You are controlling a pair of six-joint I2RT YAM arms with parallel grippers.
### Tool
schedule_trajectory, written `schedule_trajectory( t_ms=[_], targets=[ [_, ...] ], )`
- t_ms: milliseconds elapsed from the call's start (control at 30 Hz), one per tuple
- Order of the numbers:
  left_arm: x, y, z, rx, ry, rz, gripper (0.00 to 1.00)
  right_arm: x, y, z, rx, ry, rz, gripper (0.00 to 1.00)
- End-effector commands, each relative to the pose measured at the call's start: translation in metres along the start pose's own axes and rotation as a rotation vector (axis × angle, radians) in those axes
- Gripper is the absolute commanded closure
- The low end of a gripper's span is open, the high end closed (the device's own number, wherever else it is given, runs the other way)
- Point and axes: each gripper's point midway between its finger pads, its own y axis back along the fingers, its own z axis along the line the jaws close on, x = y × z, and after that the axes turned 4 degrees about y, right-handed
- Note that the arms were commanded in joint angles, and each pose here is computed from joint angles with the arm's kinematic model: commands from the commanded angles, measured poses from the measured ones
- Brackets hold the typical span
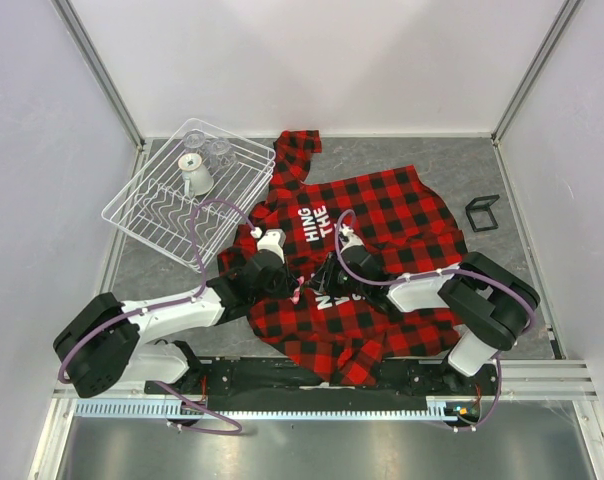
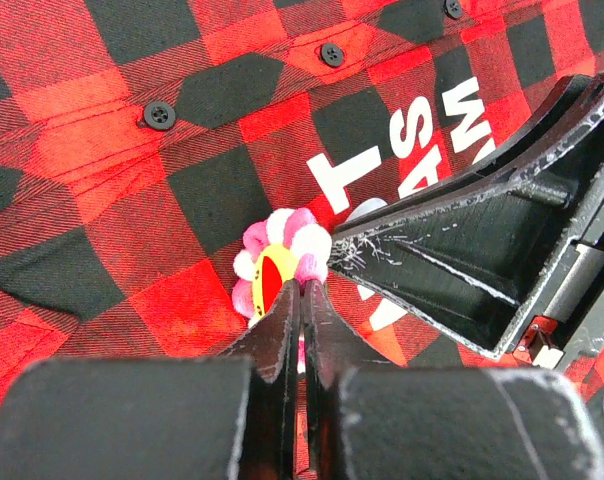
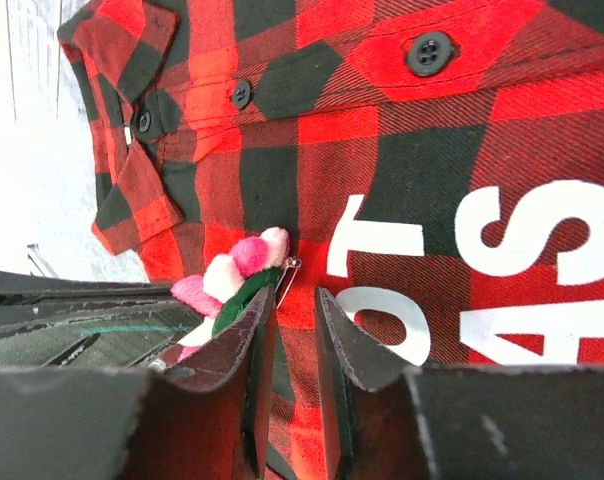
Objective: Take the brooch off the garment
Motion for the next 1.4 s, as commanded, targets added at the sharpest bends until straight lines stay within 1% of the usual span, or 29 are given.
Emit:
schedule_trajectory(
  t_ms=[0,300,433,467,500,567,600,633,700,733,800,833,900,967,1000,1033,1067,1100,1133,1200,1233,1367],
  targets=[
    [0.006,-0.002,0.007,-0.017,0.012,0.007,0.98,-0.018,-0.004,0.005,0.032,-0.108,-0.082,0.72],
    [0.008,-0.003,0.011,-0.024,0.021,0.003,0.98,-0.018,-0.011,0.01,0.006,-0.146,-0.081,0.74],
    [0.008,-0.001,0.012,-0.035,0.011,0.005,0.97,-0.02,-0.007,0.007,0.02,-0.119,-0.092,0.71],
    [0.008,-0.001,0.013,-0.038,0.006,0.009,0.93,-0.02,-0.006,0.006,0.025,-0.108,-0.093,0.71],
    [0.007,0.0,0.013,-0.039,-0.004,0.012,0.82,-0.02,-0.004,0.005,0.027,-0.094,-0.092,0.7],
    [0.005,0.001,0.012,-0.048,-0.023,0.02,0.71,-0.022,0.002,0.005,0.03,-0.061,-0.102,0.69],
    [0.005,0.002,0.012,-0.05,-0.039,0.024,0.61,-0.022,0.005,0.003,0.04,-0.053,-0.104,0.69],
    [0.0,0.002,0.008,-0.045,-0.048,0.017,0.57,-0.027,0.011,0.007,0.03,-0.044,-0.12,0.68],
    [0.002,0.003,0.011,-0.06,-0.087,0.041,0.46,-0.029,0.018,0.0,0.069,-0.015,-0.133,0.68],
    [-0.002,0.001,0.007,-0.06,-0.1,0.045,0.45,-0.035,0.026,0.005,0.061,-0.003,-0.153,0.68],
    [0.001,0.0,0.005,-0.063,-0.143,0.081,0.39,-0.038,0.035,-0.006,0.117,0.018,-0.174,0.67],
    [-0.001,-0.004,0.0,-0.064,-0.156,0.094,0.38,-0.045,0.043,-0.002,0.111,0.024,-0.2,0.67],
    [0.002,-0.005,0.0,-0.089,-0.191,0.128,0.34,-0.046,0.051,-0.008,0.147,0.056,-0.205,0.67],
    [-0.002,-0.011,-0.003,-0.125,-0.228,0.116,0.34,-0.052,0.062,-0.01,0.165,0.065,-0.232,0.66],
    [0.003,-0.009,-0.003,-0.141,-0.265,0.131,0.32,-0.051,0.065,-0.012,0.171,0.075,-0.235,0.66],
    [-0.005,-0.011,-0.006,-0.171,-0.284,0.101,0.3,-0.053,0.069,-0.012,0.17,0.074,-0.245,0.66],
    [-0.001,-0.016,-0.002,-0.204,-0.312,0.112,0.29,-0.053,0.071,-0.013,0.17,0.074,-0.247,0.66],
    [0.005,-0.013,-0.001,-0.229,-0.358,0.134,0.28,-0.051,0.072,-0.018,0.177,0.076,-0.245,0.66],
    [-0.004,-0.016,-0.005,-0.258,-0.375,0.104,0.28,-0.051,0.074,-0.019,0.175,0.073,-0.245,0.66],
    [0.004,-0.019,-0.002,-0.302,-0.429,0.14,0.27,-0.048,0.076,-0.027,0.189,0.069,-0.241,0.66],
    [-0.001,-0.02,-0.007,-0.313,-0.438,0.123,0.27,-0.048,0.078,-0.029,0.19,0.066,-0.245,0.65],
    [0.003,-0.028,-0.008,-0.344,-0.478,0.138,0.26,-0.044,0.082,-0.043,0.211,0.06,-0.243,0.65]
  ],
)
